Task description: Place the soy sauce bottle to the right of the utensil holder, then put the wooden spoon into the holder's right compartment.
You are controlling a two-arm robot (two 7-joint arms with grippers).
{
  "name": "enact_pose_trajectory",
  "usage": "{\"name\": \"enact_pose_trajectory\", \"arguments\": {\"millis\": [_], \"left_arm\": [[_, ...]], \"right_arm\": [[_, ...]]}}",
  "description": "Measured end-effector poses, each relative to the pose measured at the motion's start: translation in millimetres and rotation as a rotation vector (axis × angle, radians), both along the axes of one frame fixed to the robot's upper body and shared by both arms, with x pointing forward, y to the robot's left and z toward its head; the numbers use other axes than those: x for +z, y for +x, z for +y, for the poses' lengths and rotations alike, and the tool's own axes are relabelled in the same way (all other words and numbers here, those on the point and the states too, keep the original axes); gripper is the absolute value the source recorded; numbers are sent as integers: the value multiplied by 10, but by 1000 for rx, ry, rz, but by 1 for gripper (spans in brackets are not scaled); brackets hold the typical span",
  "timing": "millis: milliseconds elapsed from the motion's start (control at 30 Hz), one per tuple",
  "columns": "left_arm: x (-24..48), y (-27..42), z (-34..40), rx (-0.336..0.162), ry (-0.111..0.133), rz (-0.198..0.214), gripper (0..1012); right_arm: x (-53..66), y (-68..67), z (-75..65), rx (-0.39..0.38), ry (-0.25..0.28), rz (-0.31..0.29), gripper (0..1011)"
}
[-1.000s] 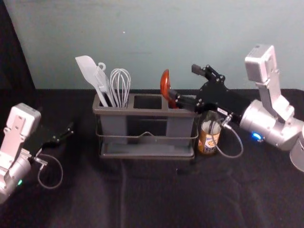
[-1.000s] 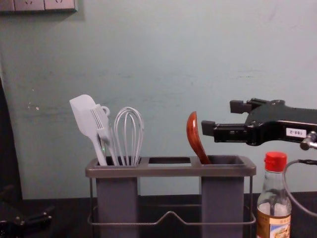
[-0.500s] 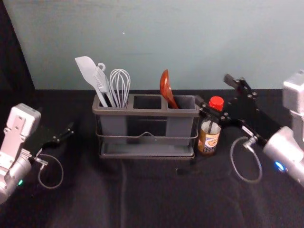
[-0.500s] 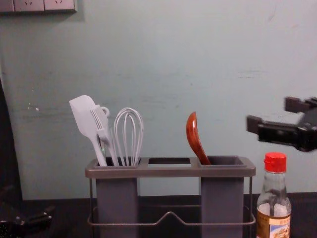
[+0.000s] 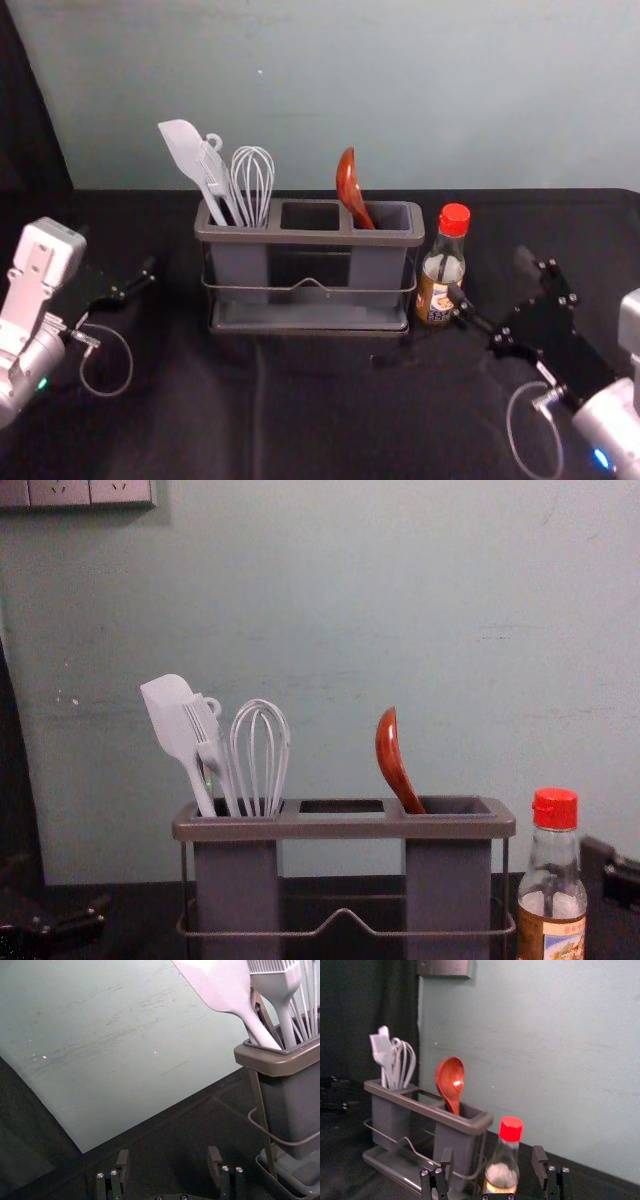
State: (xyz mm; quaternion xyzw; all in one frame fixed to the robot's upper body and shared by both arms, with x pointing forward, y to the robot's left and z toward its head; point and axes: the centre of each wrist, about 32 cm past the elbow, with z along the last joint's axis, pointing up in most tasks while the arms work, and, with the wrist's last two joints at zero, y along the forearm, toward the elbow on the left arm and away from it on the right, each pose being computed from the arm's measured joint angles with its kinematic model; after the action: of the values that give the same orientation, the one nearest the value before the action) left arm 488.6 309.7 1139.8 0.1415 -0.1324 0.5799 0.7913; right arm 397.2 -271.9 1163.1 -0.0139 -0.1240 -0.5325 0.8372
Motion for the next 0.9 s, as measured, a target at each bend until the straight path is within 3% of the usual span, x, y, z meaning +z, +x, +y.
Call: {"name": "enact_pose_trajectory", "arguments": {"millis": [267,900], "left_arm": [[0,0,0,0,0,0,1011],[0,0,0,0,0,0,1011]], "right_arm": [[-179,-119,12,-43,13,7,1002],[-239,-100,22,-35,2,24,1002]]}}
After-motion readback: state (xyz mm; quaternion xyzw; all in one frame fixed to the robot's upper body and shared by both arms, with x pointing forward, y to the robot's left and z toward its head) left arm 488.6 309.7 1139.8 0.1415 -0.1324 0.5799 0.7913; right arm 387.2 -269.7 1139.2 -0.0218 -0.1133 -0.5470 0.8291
